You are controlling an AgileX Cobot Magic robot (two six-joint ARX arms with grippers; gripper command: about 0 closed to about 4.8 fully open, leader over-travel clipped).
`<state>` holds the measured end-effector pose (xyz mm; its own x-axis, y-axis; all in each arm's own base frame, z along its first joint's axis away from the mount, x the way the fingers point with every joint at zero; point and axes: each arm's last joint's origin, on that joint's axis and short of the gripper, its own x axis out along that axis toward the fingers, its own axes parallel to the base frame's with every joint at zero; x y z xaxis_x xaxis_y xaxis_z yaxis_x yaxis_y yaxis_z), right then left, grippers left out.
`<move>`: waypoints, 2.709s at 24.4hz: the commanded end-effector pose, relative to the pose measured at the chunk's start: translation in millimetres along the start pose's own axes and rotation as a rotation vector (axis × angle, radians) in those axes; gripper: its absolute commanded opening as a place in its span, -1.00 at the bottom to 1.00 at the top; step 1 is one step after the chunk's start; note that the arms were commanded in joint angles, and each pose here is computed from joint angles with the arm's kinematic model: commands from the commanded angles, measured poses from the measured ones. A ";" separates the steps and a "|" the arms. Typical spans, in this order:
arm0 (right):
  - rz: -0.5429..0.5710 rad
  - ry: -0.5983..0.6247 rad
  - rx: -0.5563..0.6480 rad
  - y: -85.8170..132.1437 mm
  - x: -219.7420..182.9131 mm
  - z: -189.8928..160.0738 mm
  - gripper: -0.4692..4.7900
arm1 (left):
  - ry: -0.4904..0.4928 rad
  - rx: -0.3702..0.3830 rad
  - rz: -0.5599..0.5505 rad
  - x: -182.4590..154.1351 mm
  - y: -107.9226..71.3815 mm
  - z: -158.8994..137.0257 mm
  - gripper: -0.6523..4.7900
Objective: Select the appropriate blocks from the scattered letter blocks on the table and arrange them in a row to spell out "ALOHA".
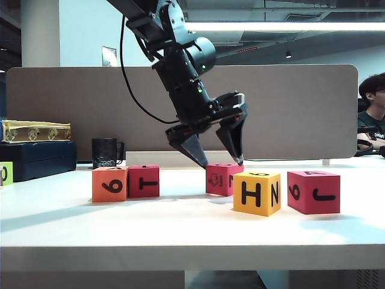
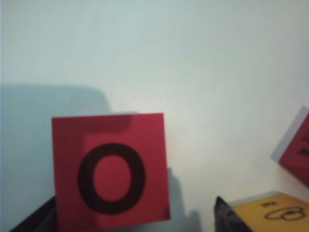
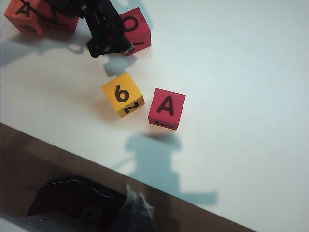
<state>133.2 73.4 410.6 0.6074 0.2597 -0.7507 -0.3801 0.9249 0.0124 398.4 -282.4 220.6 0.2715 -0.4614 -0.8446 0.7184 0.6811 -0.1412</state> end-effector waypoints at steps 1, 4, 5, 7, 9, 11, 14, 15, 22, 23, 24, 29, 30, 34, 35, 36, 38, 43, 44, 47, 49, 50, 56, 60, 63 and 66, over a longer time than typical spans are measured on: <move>0.004 -0.011 0.003 0.0 -1.6 0.4 -0.85 | -0.025 0.031 0.030 3.1 1.4 2.8 0.72; 0.004 -0.011 0.004 0.0 -1.4 0.6 -0.85 | -0.035 0.032 0.062 3.0 2.4 4.0 0.69; 0.004 -0.011 0.003 0.1 -1.3 0.6 -0.85 | -0.034 0.032 0.064 3.0 2.5 3.9 0.69; 0.005 -0.016 0.001 0.1 -1.3 1.2 -0.85 | -0.034 0.032 0.064 3.2 2.5 3.9 0.69; 0.006 -0.033 0.002 0.3 -1.1 3.0 -0.85 | -0.040 0.037 0.063 3.6 0.4 4.7 0.69; 0.007 -0.039 0.003 0.4 -1.0 3.6 -0.85 | -0.040 0.040 0.060 4.1 -1.8 5.0 0.66; 0.007 -0.039 0.003 0.4 -0.8 3.7 -0.85 | -0.038 0.036 0.057 4.6 -4.0 5.0 0.44; 0.007 -0.039 0.002 0.4 -0.9 3.7 -0.85 | -0.038 0.040 0.056 5.4 -6.5 5.2 0.43; 0.007 -0.036 -0.001 0.4 -0.9 3.4 -0.85 | -0.028 0.042 0.089 10.7 -12.4 4.8 0.43; 0.007 -0.036 -0.001 0.4 -0.9 3.4 -0.85 | -0.028 0.030 0.089 10.7 -12.6 4.8 0.43; 0.007 -0.035 -0.002 0.4 -0.9 3.3 -0.85 | -0.028 0.022 0.089 10.7 -12.6 4.7 0.43; 0.006 -0.030 -0.006 0.3 -0.8 2.8 -0.85 | -0.021 0.013 0.094 10.7 -12.3 4.0 0.31; 0.006 -0.031 -0.006 0.3 -0.9 2.9 -0.85 | -0.021 0.005 0.101 10.7 -12.3 4.0 0.27; 0.006 -0.030 -0.007 0.3 -0.8 2.8 -0.85 | -0.012 -0.003 0.103 10.7 -12.3 3.2 0.24; 0.006 -0.030 -0.010 0.3 -0.8 2.8 -0.85 | -0.008 -0.007 0.102 10.6 -12.4 2.8 0.24; 0.006 -0.030 -0.011 0.3 -0.8 2.8 -0.85 | -0.005 -0.017 0.105 10.5 -12.1 2.4 0.24; 0.006 -0.031 -0.025 0.3 -0.9 2.9 -0.85 | 0.003 -0.048 0.130 10.4 -11.5 1.6 0.24; 0.006 -0.030 -0.025 0.3 -0.8 2.8 -0.85 | 0.041 -0.084 0.190 7.5 -10.1 -1.8 0.24; 0.006 -0.030 -0.025 0.3 -0.8 2.8 -0.85 | 0.056 -0.095 0.211 5.0 -9.7 -2.4 0.24; 0.006 -0.030 -0.029 0.3 -0.8 2.8 -0.85 | 0.098 -0.132 0.276 -0.3 -9.4 -6.1 0.24; 0.006 -0.030 -0.029 0.3 -0.8 2.8 -0.85 | 0.114 -0.144 0.305 -2.7 -9.0 -7.7 0.24; 0.006 -0.030 -0.029 0.3 -0.8 2.8 -0.85 | 0.122 -0.147 0.322 -3.4 -8.7 -8.4 0.24; 0.006 -0.029 -0.051 0.3 -0.8 2.7 -0.85 | 0.154 -0.164 0.370 -12.8 -9.8 -11.1 0.24; 0.005 -0.022 -0.052 0.2 -0.8 2.0 -0.85 | 0.193 -0.165 0.375 -17.0 -10.8 -14.6 0.24; 0.005 -0.020 -0.052 0.2 -0.8 1.8 -0.85 | 0.201 -0.165 0.375 -17.0 -10.8 -15.3 0.26; 0.004 -0.009 -0.053 0.1 -0.8 0.8 -0.85 | 0.194 -0.166 0.376 -17.0 -10.2 -14.7 0.39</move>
<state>134.1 74.0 411.1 0.6129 0.2633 -0.7450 -0.4148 0.9097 -0.0197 376.7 -273.6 225.5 0.3438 -0.0574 -0.9373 0.4826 0.8670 0.1239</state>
